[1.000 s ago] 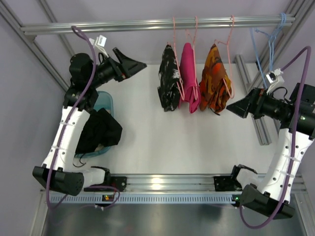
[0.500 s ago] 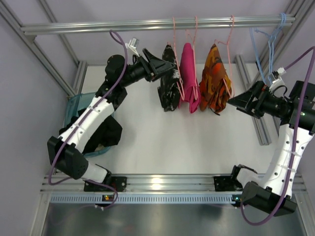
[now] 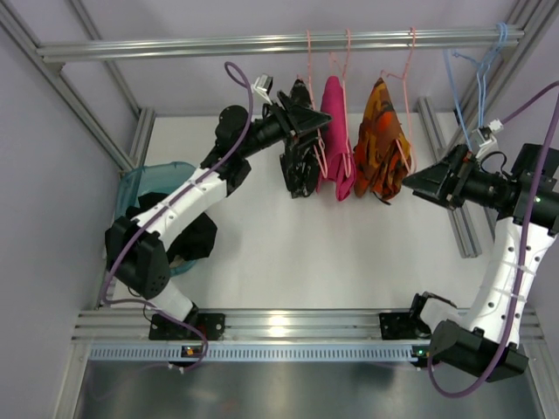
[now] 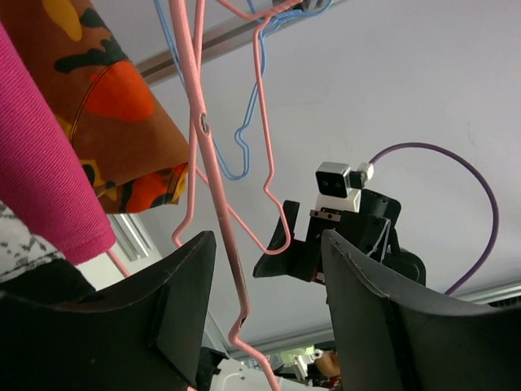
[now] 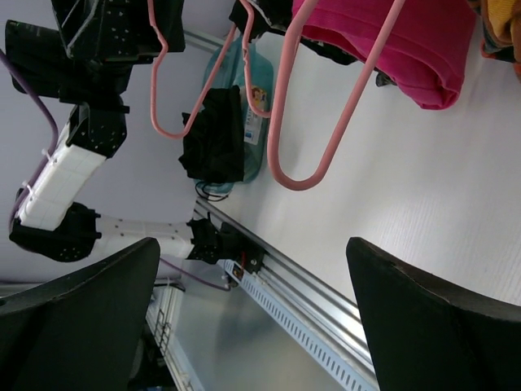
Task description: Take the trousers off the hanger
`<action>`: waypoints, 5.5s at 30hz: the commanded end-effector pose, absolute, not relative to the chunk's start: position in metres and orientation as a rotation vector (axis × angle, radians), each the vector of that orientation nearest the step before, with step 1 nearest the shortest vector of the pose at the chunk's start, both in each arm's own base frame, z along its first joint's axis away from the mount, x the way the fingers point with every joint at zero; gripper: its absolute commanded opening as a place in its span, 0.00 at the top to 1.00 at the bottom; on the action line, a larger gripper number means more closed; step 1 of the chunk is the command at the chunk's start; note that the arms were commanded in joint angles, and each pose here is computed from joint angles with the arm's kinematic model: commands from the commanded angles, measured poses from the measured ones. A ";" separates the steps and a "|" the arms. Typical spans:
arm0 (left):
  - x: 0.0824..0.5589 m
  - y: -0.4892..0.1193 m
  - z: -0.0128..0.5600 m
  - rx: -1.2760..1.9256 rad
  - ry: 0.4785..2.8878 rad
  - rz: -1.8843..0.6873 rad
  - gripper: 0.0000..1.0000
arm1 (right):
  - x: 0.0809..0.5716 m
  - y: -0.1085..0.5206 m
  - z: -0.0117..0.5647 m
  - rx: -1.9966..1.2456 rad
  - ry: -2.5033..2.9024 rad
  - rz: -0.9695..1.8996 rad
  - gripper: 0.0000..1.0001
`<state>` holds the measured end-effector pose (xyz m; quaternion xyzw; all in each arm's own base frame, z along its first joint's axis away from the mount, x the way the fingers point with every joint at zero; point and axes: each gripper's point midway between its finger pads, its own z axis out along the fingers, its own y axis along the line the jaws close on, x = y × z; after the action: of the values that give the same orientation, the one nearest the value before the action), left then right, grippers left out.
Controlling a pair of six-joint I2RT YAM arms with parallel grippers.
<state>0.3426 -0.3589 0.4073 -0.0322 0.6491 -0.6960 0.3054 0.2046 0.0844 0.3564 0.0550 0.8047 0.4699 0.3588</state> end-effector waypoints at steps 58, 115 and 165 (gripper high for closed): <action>0.198 -0.307 0.510 0.510 1.209 -1.797 1.00 | 0.213 0.185 0.502 -0.380 1.639 1.681 0.06; 0.216 -0.277 0.491 0.348 1.343 -1.718 1.00 | 0.265 0.365 0.480 -0.411 1.556 2.011 0.86; 0.304 -0.224 0.290 0.571 1.257 -0.164 0.60 | 0.245 0.345 0.532 -0.274 1.558 2.114 1.00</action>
<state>0.2912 -0.2366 0.2500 0.3356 0.6062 -0.0936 0.7149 0.2889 0.3683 0.4371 -0.0138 0.6618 0.7324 0.1596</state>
